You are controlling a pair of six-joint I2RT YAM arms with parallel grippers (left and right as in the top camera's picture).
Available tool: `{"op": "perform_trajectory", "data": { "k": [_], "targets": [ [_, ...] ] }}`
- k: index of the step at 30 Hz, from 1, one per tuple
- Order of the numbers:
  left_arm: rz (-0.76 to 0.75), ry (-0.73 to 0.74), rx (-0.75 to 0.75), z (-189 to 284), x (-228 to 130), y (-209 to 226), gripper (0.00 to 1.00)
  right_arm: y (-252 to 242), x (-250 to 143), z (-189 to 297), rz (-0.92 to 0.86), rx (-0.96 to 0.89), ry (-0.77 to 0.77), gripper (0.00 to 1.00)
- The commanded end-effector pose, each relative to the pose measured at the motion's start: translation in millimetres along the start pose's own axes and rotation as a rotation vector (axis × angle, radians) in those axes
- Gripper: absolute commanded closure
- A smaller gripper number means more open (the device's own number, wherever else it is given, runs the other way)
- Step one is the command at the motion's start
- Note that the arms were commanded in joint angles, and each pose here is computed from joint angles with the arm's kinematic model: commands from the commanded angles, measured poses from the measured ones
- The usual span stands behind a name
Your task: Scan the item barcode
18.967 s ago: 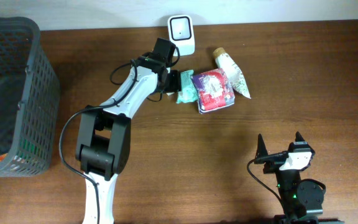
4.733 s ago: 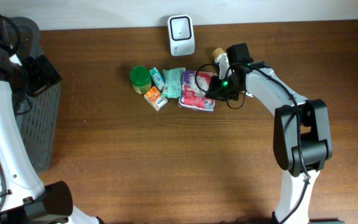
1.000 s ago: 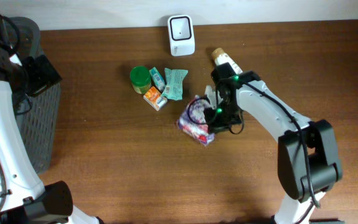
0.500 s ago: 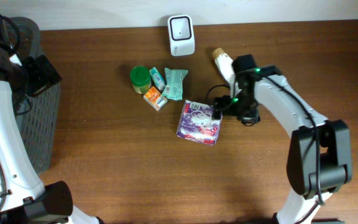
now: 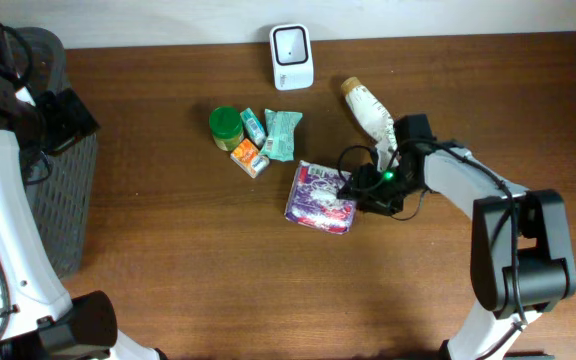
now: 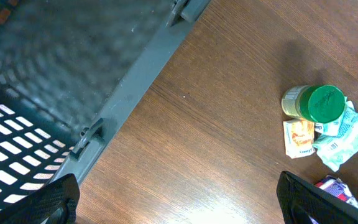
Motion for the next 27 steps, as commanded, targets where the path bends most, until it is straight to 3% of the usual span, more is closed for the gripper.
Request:
{"op": "perform_trajectory", "data": {
  "k": [1,2,8,13,16,19,27],
  "targets": [
    [0.019,-0.021,0.003,8,-1,4,0.01,-6,-9,-4,-0.012,0.003,0.007,0.67],
    [0.019,-0.021,0.003,8,-1,4,0.01,-4,-11,-5,-0.005,0.006,0.013,0.96],
    [0.019,-0.021,0.003,8,-1,4,0.01,59,-1,2,0.135,0.185,0.008,0.96],
    [0.019,-0.021,0.003,8,-1,4,0.01,144,23,47,0.365,0.264,-0.112,0.96],
    [0.019,-0.021,0.003,8,-1,4,0.01,179,40,71,0.449,0.143,-0.283,0.96],
    [0.019,-0.021,0.003,8,-1,4,0.01,191,50,83,0.426,-0.017,-0.418,0.96],
    [0.019,-0.021,0.003,8,-1,4,0.01,211,51,98,0.455,-0.019,-0.473,0.96]
  ]
}}
Point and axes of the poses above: each gripper's point midway between its finger pads, its own z axis back along the fingers, its own y axis along the line the jaws close on, x = y × z, the point moved 1 cm from there along z, back along the fingers, and after that the axes turned 5 degrees about -z, right-handed, at the moved point
